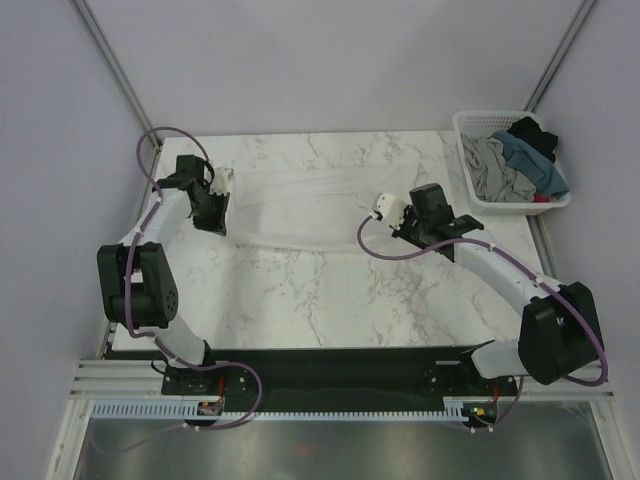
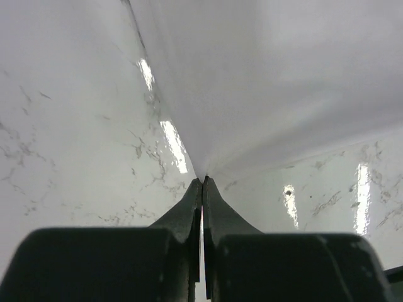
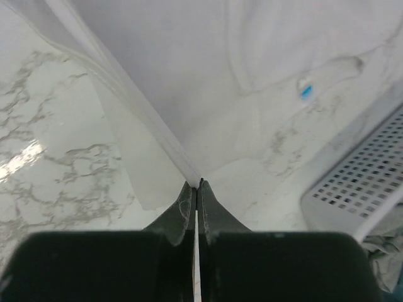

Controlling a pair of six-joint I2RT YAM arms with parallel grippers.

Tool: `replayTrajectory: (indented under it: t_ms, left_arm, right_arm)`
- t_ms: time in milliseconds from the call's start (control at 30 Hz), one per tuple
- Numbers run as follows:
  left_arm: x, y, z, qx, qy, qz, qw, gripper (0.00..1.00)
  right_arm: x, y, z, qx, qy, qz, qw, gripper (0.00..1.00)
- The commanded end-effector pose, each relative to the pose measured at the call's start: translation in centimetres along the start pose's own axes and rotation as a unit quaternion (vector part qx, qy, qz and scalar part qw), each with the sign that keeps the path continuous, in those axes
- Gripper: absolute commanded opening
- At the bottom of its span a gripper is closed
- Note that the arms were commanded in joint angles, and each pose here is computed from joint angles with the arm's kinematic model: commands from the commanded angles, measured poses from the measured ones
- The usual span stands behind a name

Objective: Fold and stack the t-shirts
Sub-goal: Fold the tshirt

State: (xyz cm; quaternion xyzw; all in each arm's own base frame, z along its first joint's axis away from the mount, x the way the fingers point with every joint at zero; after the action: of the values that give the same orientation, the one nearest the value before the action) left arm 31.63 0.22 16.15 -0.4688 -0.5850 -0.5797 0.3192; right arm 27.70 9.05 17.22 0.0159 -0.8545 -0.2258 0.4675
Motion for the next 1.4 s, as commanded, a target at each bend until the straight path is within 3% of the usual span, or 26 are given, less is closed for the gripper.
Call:
replayTrajectory:
  t_ms: [0, 233, 567, 800, 1033, 1267, 1300, 1367]
  left_arm:
    - [3.8, 3.5, -0.3, -0.029, -0.009, -0.082, 0.996, 0.02]
    - [3.7, 7.2, 0.1, -0.039, -0.018, -0.092, 0.995, 0.02]
    - [0.6, 11.8, 1.0, -0.033, -0.038, -0.073, 0.996, 0.02]
    - [-1.5, 13.5, 2.1, -0.028, -0.024, -0.061, 0.997, 0.02]
    - [-3.3, 14.2, 3.0, -0.023, -0.008, -0.054, 0.998, 0.02]
    - [-3.9, 13.9, 4.1, -0.008, 0.015, -0.044, 0.999, 0.02]
    - [-3.9, 13.9, 4.2, -0.004, 0.017, -0.044, 0.999, 0.23]
    - [-3.4, 13.9, 4.1, -0.003, 0.020, -0.048, 0.999, 0.56]
  right_arm:
    - [1.7, 1.7, -3.7, -0.036, -0.076, -0.034, 0.996, 0.00]
    - [1.6, 2.9, -8.1, -0.058, -0.134, -0.051, 0.988, 0.00]
    - [-2.7, 5.5, -13.6, -0.066, -0.178, -0.056, 0.980, 0.00]
    - [-6.7, 7.5, -16.7, -0.066, -0.189, -0.061, 0.978, 0.00]
    - [-11.0, 6.6, -17.4, -0.075, -0.180, -0.041, 0.980, 0.00]
    - [-12.5, 6.7, -18.3, -0.091, -0.190, -0.040, 0.977, 0.00]
    - [-12.5, 6.7, -18.4, -0.093, -0.193, -0.040, 0.976, 0.00]
    - [-12.3, 6.5, -18.6, -0.107, -0.214, -0.030, 0.970, 0.00]
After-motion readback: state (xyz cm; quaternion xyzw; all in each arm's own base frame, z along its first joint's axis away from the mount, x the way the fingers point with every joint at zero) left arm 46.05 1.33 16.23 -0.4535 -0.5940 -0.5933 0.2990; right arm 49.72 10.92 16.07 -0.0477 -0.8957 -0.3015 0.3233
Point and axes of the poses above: each gripper's point midway between its finger pads, its own x axis back along the fingers, its own z axis along the line the jaws close on, y = z × x, the point moved 9 cm from there along x, back along the fingers, and after that the axes turned 5 degrees about x, right-handed, at the moved point
